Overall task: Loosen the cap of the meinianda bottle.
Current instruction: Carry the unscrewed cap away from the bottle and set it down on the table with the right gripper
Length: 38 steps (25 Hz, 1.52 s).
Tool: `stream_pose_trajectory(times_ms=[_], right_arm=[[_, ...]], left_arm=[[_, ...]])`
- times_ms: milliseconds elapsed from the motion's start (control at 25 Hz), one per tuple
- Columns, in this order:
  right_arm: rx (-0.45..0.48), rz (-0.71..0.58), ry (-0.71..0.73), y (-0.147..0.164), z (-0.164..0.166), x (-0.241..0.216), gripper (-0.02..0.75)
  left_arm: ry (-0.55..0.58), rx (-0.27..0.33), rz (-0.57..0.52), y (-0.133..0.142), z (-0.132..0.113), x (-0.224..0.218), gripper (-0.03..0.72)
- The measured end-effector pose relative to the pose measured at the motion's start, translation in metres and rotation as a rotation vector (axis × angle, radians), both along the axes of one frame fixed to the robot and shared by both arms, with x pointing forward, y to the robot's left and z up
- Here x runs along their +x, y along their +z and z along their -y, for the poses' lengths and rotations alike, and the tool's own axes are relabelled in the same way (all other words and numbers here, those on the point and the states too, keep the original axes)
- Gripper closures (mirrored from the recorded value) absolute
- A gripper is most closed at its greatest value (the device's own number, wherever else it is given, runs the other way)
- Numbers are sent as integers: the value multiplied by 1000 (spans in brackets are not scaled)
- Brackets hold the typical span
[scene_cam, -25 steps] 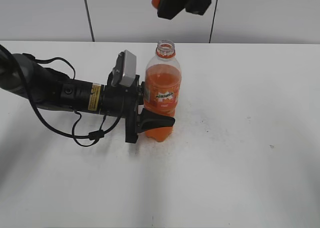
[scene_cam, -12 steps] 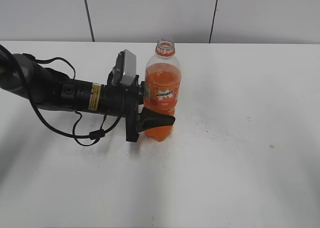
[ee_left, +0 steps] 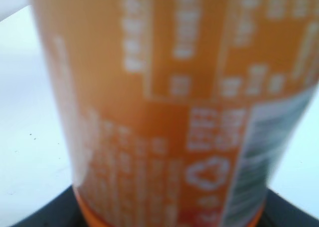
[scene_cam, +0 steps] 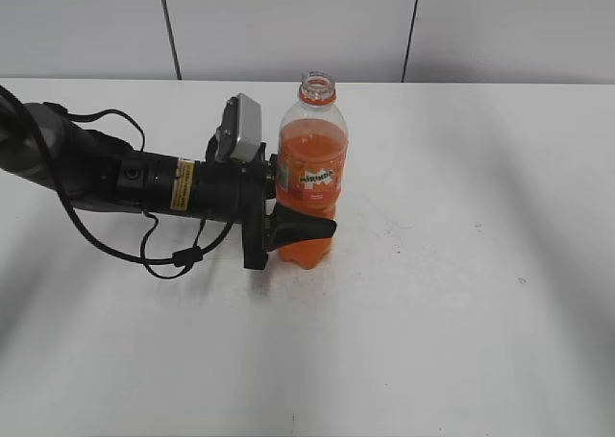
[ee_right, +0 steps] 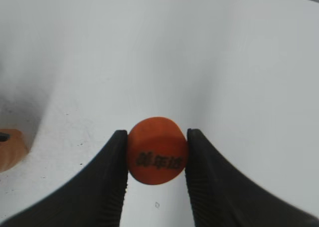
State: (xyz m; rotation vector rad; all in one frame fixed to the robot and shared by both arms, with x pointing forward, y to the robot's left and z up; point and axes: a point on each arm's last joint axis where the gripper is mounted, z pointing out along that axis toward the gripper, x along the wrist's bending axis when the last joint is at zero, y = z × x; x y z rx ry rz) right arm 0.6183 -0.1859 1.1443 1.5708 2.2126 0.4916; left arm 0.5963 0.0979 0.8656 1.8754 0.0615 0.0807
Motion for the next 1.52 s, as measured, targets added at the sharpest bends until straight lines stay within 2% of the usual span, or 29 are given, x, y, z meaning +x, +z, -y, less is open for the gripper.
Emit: stream_pose_trajectory(times_ms=[240,440,600,800,1040,1200,1520], right_arm=[[62,-121,-166,-30,56,9,465],[57,-272,-269,-76,93,2,465],[57,-364,-315,-116,109,-9,465],[61,-417,-325,-159,111,-18,465],[87,-541,-346,-210,108,-16,465],[92,-527,-350,-223,108,-11,465],[96,-524,-357,-226,108,-10,465]], left_arm=[[13,-1,-9,0,0,1,304],[28,-3,-11,0,0,2,304],[48,-6,-15,0,0,4,304],[52,-8,-16,0,0,4,304],[55,-8,-17,1,0,4,304],[56,-8,-17,1,0,4,304],[56,-8,-17,0,0,4,304]])
